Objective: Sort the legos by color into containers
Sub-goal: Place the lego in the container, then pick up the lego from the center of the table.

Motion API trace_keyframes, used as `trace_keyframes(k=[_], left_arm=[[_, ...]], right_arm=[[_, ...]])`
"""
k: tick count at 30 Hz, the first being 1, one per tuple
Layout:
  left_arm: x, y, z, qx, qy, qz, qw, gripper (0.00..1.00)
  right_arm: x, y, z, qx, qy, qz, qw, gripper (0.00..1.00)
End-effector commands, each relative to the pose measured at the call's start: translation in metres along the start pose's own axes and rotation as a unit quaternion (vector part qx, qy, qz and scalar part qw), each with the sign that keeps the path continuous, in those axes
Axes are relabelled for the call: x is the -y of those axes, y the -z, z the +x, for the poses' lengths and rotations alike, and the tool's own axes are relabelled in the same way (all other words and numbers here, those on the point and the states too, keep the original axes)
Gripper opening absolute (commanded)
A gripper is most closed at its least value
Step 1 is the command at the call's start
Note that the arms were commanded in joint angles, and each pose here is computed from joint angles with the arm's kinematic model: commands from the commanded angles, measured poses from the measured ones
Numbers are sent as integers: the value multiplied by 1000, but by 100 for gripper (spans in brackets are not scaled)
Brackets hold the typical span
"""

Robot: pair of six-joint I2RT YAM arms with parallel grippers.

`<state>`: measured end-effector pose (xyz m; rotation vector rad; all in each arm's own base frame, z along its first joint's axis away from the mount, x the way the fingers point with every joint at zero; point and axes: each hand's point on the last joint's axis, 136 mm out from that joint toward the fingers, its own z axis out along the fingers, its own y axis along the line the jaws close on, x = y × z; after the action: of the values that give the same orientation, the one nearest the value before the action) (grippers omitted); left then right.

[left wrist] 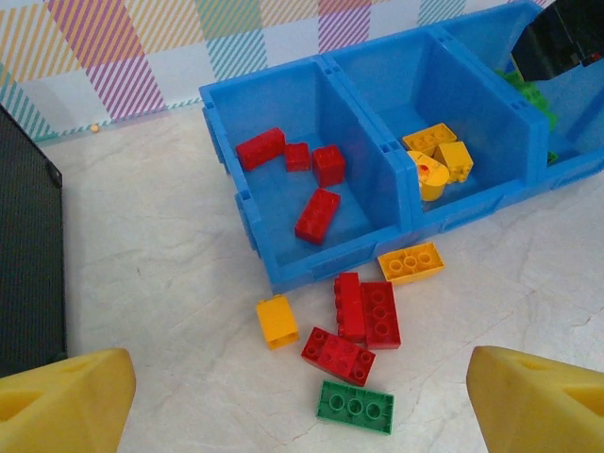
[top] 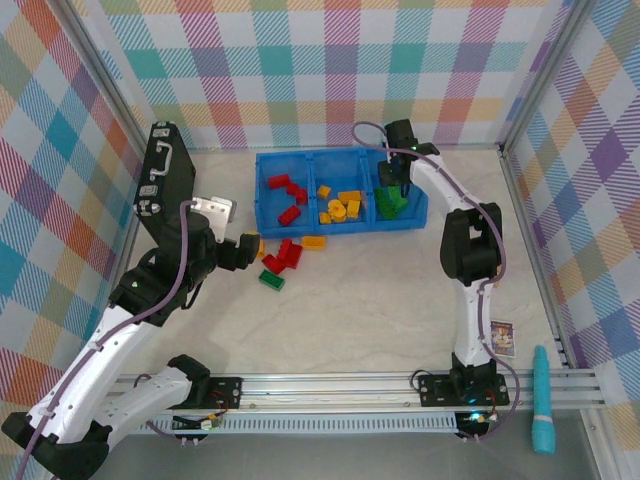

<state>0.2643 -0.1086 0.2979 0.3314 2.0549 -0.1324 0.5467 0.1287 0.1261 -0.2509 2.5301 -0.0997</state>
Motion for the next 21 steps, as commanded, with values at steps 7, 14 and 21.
trace_keyframes(k=[7,14,21], left_arm=[[2,14,-8,16,-2,12,1000,90],[2,22,-12,31,2,18,999,90],[1,29,-13,40,3,21,999,90]], right_arm=[[10,82,-5,37,6,-6,999,55],[-65,161,14,96,119,-89,984,58],[-177,207,73,78,209,-220,950,62]])
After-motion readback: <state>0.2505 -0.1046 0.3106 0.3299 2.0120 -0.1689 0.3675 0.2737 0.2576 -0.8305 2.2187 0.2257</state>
